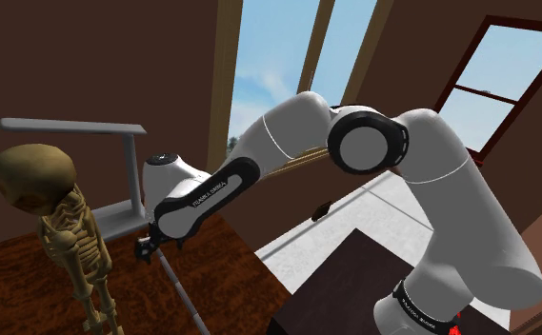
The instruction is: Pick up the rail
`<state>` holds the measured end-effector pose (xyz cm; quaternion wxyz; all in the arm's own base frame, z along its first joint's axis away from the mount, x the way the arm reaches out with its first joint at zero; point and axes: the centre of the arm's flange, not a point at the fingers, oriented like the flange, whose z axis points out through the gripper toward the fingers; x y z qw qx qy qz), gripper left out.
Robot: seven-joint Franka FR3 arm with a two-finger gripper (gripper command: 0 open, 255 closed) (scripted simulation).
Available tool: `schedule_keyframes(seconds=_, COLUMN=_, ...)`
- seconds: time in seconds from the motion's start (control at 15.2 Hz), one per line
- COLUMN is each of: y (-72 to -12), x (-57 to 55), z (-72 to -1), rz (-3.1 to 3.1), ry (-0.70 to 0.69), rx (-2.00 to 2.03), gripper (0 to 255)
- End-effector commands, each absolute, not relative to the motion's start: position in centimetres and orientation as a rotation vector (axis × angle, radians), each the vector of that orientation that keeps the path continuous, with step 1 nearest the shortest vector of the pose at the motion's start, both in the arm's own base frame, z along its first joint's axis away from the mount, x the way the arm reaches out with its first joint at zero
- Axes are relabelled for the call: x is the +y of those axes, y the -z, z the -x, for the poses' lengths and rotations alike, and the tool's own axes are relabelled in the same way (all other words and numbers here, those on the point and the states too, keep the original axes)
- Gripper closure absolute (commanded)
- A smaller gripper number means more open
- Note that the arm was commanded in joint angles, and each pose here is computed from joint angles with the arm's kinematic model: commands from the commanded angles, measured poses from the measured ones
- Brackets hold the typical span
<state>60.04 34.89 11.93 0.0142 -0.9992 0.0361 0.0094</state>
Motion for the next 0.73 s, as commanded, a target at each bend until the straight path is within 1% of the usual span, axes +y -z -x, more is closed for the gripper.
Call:
schedule_keyframes(seconds=0.0, y=-10.9, x=35.0, z=-60.0, rz=3.111, ry=-0.028, rx=0.112, gripper=0)
schedule_keyframes(seconds=0.33, y=-9.0, x=35.0, z=-60.0, rz=3.111, ry=-0.028, rx=0.112, gripper=0)
schedule_keyframes(seconds=0.4, y=-9.0, x=35.0, z=-60.1, rz=3.111, ry=-0.028, rx=0.112, gripper=255)
schedule_keyframes(seconds=0.66, y=-9.0, x=35.0, z=-60.1, rz=3.111, ry=-0.028, rx=0.112, gripper=255)
